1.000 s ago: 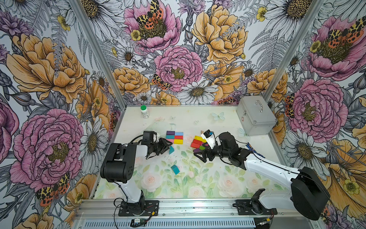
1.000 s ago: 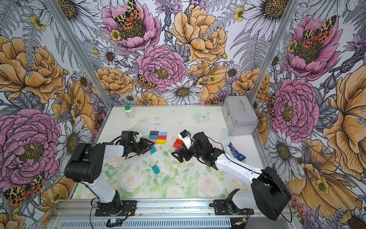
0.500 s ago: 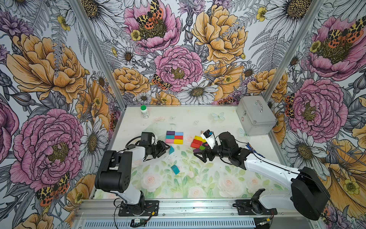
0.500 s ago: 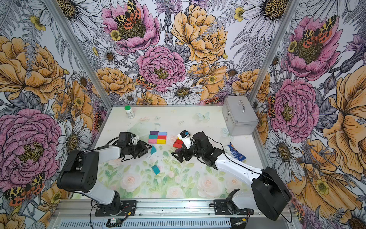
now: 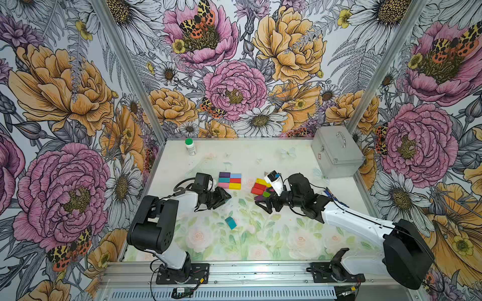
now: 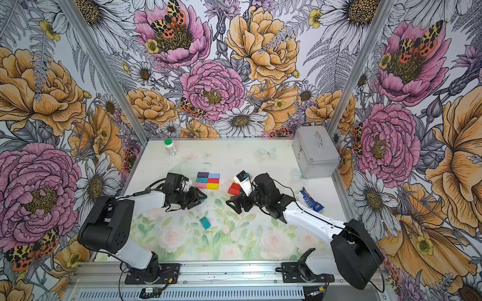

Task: Assemble a piece of candy with building blocks
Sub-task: Place the building block at the center of the board.

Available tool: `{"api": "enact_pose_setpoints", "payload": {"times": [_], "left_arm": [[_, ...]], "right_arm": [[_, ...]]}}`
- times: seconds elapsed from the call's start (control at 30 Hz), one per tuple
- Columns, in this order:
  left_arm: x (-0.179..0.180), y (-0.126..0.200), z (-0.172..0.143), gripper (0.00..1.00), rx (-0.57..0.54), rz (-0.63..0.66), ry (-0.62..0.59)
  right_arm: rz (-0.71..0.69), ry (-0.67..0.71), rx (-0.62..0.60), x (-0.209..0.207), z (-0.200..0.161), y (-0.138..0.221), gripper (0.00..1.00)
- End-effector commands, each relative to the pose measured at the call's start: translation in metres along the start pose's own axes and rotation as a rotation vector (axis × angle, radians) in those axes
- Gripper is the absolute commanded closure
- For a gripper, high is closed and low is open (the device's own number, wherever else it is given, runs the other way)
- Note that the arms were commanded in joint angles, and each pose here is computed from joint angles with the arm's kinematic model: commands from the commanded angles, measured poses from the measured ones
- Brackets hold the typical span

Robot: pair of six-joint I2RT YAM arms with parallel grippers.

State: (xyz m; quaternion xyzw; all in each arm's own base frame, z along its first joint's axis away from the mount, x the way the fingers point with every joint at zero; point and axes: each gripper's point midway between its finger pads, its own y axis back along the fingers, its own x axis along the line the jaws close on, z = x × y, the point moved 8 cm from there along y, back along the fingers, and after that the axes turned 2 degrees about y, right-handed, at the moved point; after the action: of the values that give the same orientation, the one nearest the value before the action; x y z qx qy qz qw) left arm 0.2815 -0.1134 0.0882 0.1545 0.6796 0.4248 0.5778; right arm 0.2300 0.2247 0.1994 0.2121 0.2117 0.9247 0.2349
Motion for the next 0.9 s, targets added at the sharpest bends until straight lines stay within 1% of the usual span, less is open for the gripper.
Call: {"api": "enact_pose_setpoints", "payload": {"times": [0.0, 0.4, 0.5, 0.53, 0.57, 0.6, 0.77, 0.87], "left_arm": [[-0.007, -0.008, -0.001, 0.50, 0.003, 0.014, -0.013], [-0.020, -0.021, 0.010, 0.49, -0.005, 0.022, -0.054], [-0.030, -0.015, 0.004, 0.43, 0.004, 0.024, -0.093], [-0.035, -0.011, 0.000, 0.40, 0.002, 0.036, -0.115], [-0.039, -0.006, -0.006, 0.35, -0.003, 0.057, -0.142], [-0.042, 0.001, -0.011, 0.31, -0.008, 0.088, -0.166], [-0.048, 0.025, -0.027, 0.17, -0.077, 0.244, -0.245], [-0.050, 0.032, -0.026, 0.16, -0.159, 0.339, -0.271]], "right_arm": [[0.010, 0.028, -0.010, 0.003, 0.009, -0.002, 0.03], [0.016, 0.029, -0.009, 0.003, 0.009, -0.003, 0.03], [0.015, 0.029, -0.012, 0.003, 0.009, -0.002, 0.03], [0.013, 0.029, -0.012, 0.003, 0.009, -0.002, 0.03], [0.013, 0.028, -0.011, 0.003, 0.009, -0.002, 0.03], [0.011, 0.028, -0.008, 0.002, 0.008, -0.003, 0.03], [0.026, 0.023, 0.011, 0.001, 0.006, -0.009, 0.03], [0.030, 0.033, 0.007, 0.002, 0.008, -0.013, 0.02]]}}
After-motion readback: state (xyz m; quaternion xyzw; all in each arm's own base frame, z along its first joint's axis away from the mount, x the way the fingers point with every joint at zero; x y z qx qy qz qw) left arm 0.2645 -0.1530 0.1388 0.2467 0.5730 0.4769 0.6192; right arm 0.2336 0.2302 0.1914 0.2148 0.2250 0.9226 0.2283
